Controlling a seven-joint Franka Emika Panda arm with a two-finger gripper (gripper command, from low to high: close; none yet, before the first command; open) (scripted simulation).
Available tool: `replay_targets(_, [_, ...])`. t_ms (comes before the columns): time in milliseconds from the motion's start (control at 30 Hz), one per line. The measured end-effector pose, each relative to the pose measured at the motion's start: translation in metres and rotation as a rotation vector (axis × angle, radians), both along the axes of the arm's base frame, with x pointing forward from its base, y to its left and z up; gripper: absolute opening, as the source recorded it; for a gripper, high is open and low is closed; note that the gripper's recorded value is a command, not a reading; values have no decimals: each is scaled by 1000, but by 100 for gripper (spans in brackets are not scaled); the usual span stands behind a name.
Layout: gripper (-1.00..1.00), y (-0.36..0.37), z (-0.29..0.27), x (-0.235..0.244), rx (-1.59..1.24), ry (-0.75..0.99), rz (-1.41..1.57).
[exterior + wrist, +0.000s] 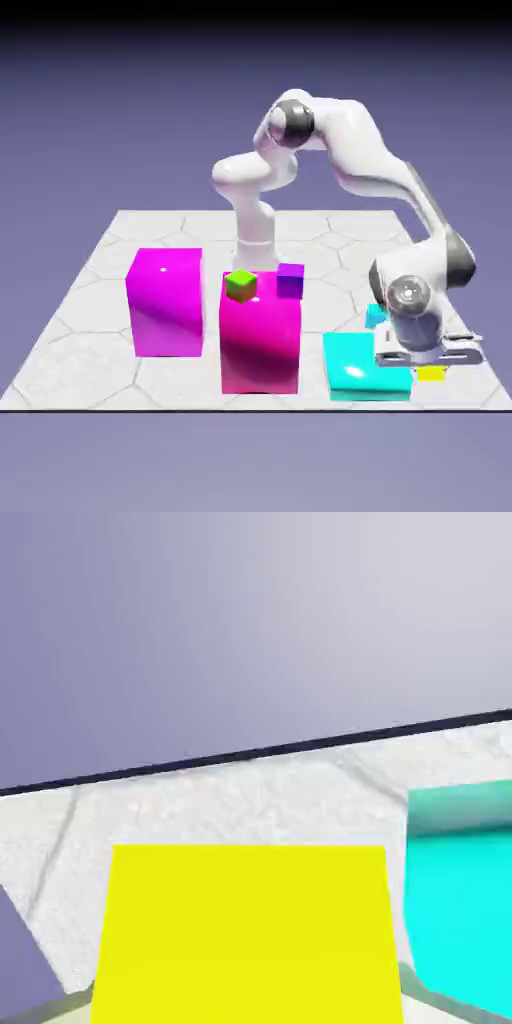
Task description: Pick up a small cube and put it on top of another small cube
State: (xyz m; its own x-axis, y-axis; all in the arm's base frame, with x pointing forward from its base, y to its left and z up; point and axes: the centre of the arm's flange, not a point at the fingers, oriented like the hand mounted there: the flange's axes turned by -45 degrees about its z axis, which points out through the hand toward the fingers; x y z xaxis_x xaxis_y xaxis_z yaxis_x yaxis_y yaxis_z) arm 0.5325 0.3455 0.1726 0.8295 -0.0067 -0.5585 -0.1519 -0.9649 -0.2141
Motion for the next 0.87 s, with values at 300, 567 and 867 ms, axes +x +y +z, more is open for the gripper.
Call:
replay_targets(300, [-100,41,-16,-132,-179,331,493])
replay_targets(567, [-100,26,-30,-190,-297,463,690])
replay_targets(867, [100,32,-16,-178,-298,462,692])
